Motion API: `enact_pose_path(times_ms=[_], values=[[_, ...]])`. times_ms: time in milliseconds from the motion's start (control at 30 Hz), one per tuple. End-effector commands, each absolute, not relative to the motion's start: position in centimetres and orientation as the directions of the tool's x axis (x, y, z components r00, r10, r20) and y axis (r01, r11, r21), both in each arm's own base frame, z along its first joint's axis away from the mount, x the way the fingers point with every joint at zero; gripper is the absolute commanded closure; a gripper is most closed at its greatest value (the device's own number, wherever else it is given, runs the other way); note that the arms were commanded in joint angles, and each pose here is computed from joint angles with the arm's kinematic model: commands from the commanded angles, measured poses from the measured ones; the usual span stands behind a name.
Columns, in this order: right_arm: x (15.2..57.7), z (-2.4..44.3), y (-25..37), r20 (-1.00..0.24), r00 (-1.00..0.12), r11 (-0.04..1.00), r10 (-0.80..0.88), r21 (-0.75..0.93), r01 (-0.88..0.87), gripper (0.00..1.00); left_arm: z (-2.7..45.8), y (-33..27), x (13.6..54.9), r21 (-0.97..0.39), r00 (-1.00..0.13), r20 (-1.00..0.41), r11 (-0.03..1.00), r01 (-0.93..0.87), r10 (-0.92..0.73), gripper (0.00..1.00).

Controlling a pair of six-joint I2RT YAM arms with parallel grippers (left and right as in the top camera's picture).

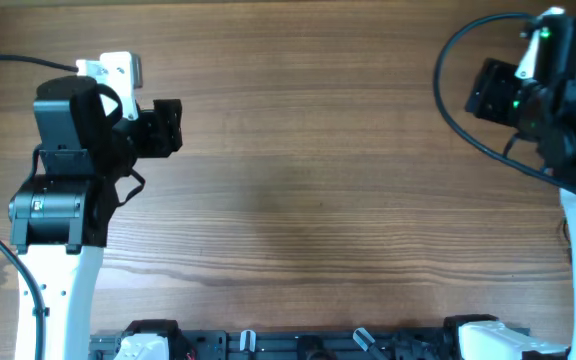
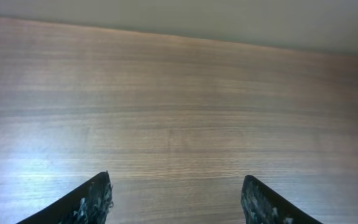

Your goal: Untangle cables

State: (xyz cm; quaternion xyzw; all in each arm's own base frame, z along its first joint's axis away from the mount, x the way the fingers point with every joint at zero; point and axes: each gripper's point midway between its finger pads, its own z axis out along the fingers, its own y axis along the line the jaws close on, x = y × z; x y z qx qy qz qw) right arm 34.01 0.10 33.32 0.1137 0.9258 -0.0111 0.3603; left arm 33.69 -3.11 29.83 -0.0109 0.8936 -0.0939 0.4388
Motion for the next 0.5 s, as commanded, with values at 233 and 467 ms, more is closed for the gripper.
enact_pose_path(times_ms=[233,467], values=[[36.7,29.1,3.9,-0.572,-0.817,0.997,0.076,0.027,0.074,0.32,30.8,-2.5,33.7,-0.063,-0.565,-0.82,0.995,-0.073,-0.093,0.34],[38.6,27.9,6.2,-0.572,-0.82,1.0,-0.006,0.018,-0.019,0.28,31.5,-5.3,37.0,-0.059,-0.501,-0.864,0.998,-0.007,-0.054,0.32]])
